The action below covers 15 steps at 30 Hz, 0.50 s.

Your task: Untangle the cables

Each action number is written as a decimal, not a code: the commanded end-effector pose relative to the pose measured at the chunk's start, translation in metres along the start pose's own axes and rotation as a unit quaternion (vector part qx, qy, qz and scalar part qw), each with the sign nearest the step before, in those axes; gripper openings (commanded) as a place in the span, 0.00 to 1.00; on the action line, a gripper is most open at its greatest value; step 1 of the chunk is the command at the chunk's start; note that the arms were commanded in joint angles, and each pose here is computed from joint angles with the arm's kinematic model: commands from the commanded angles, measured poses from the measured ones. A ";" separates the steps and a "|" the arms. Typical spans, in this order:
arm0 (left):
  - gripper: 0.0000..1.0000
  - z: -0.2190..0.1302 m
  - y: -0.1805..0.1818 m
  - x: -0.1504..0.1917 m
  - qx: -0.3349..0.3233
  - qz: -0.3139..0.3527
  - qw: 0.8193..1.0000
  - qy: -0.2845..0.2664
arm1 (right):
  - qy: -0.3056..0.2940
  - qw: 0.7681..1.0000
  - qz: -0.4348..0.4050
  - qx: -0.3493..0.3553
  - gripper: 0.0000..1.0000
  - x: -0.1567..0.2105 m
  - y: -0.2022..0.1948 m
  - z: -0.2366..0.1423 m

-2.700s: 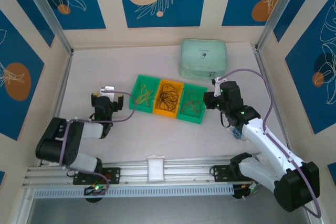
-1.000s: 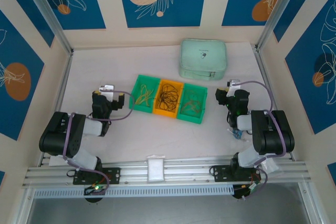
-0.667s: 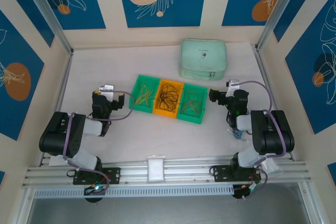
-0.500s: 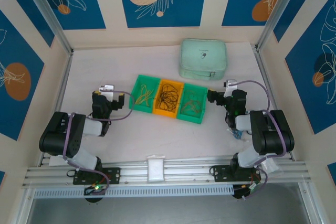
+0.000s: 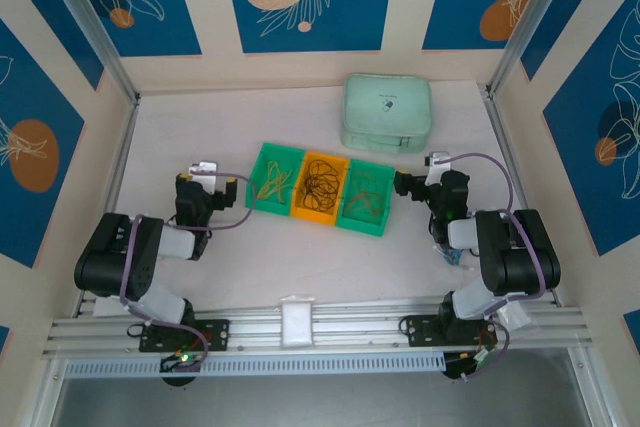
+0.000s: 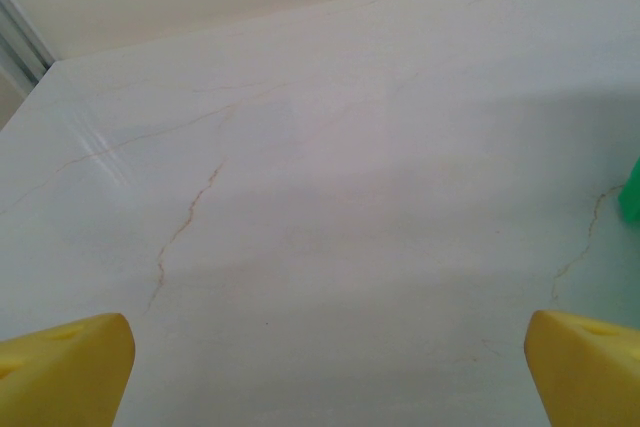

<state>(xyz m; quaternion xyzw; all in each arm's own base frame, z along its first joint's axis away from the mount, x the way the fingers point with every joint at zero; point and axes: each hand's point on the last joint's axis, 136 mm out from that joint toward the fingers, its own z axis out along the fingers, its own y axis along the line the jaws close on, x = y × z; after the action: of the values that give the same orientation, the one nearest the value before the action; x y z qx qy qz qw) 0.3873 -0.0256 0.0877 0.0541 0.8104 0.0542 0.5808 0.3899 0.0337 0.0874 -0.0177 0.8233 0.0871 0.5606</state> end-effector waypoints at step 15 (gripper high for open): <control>0.99 0.004 0.000 -0.008 0.007 -0.006 1.000 -0.011 | -0.014 1.000 -0.009 -0.003 0.99 -0.011 0.000 0.002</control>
<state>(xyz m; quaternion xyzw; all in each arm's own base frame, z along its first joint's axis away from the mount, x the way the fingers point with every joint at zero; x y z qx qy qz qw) 0.3873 -0.0256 0.0877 0.0541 0.8104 0.0542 0.5808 0.3899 0.0335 0.0873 -0.0177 0.8234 0.0869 0.5604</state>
